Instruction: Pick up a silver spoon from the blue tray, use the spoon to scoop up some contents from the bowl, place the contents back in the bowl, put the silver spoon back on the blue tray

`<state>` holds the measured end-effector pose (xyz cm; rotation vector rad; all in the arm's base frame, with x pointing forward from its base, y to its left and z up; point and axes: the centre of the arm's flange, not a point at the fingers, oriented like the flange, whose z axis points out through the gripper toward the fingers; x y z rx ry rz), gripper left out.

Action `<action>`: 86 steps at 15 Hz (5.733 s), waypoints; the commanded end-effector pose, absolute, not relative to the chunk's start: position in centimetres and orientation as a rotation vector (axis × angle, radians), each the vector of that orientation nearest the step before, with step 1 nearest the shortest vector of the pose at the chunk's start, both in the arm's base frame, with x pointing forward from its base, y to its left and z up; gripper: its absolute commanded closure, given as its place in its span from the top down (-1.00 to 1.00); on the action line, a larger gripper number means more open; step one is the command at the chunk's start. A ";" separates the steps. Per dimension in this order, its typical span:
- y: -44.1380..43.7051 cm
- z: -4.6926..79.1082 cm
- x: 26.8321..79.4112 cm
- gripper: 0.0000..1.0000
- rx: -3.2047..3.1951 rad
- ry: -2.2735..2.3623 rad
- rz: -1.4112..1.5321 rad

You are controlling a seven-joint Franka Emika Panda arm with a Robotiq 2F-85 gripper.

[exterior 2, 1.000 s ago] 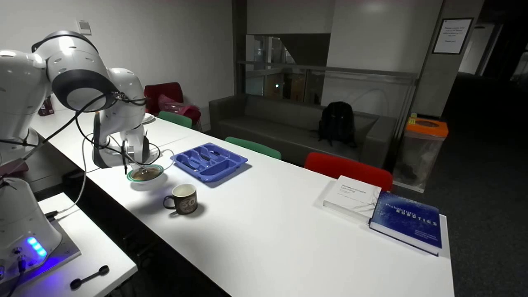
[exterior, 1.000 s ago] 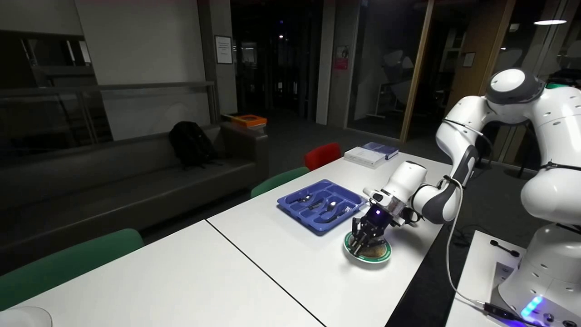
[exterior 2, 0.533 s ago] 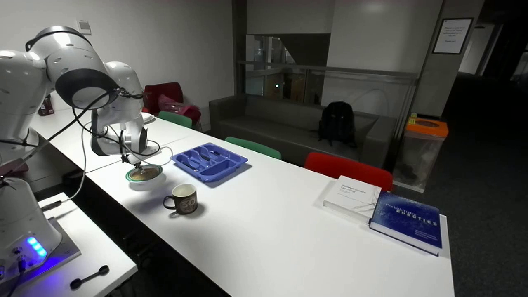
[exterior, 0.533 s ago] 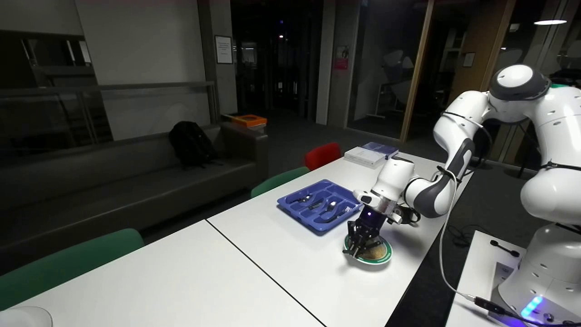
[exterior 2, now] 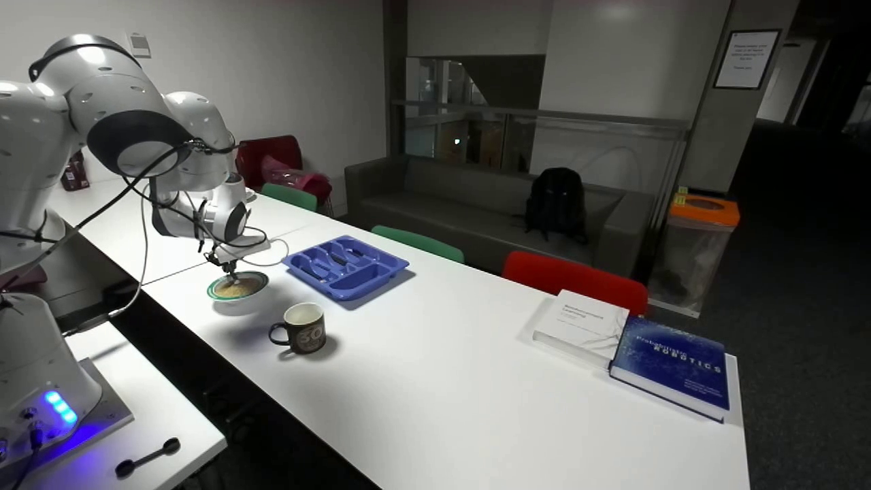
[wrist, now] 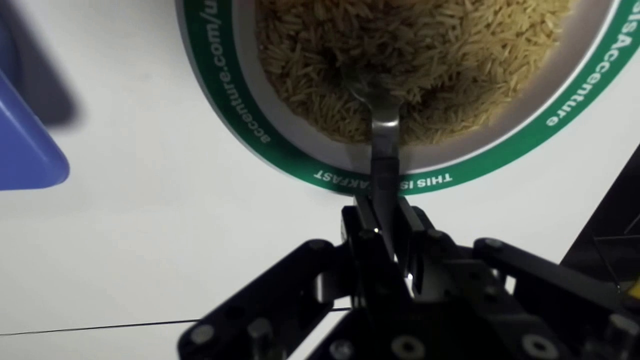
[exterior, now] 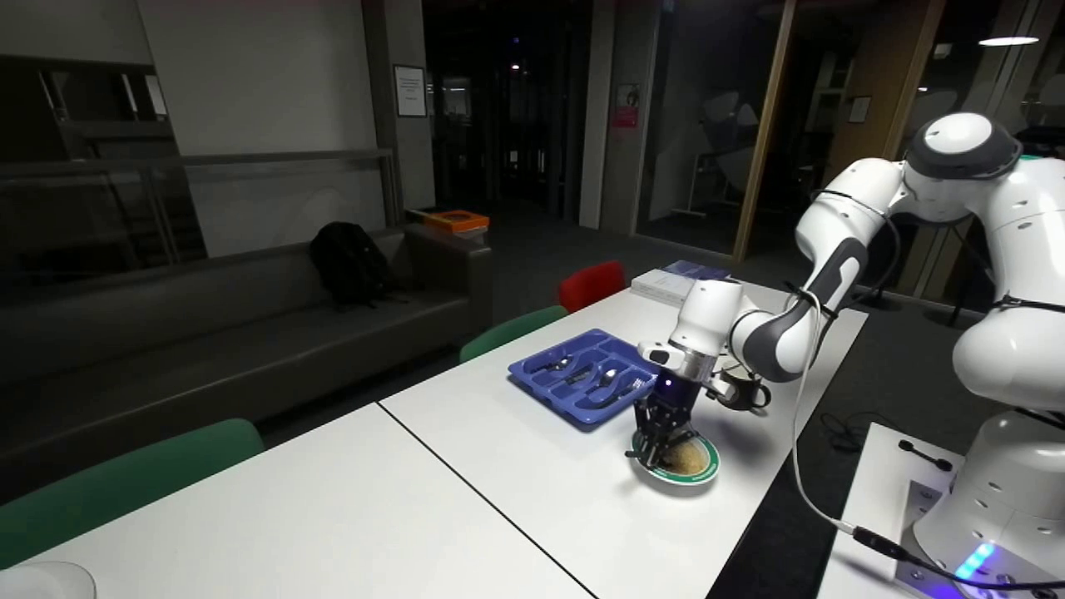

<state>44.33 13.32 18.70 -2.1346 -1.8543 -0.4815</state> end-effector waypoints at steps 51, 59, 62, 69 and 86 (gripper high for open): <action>16.9 22.2 45.9 -0.93 -2.481 -1.922 -0.182; 17.2 22.8 45.9 -0.93 -2.489 -1.939 -0.199; 17.2 23.7 45.6 -0.93 -2.495 -1.944 -0.219; 17.6 24.9 45.6 -0.93 -2.504 -1.945 -0.230; 18.6 28.1 43.3 -0.93 -2.548 -1.832 -0.251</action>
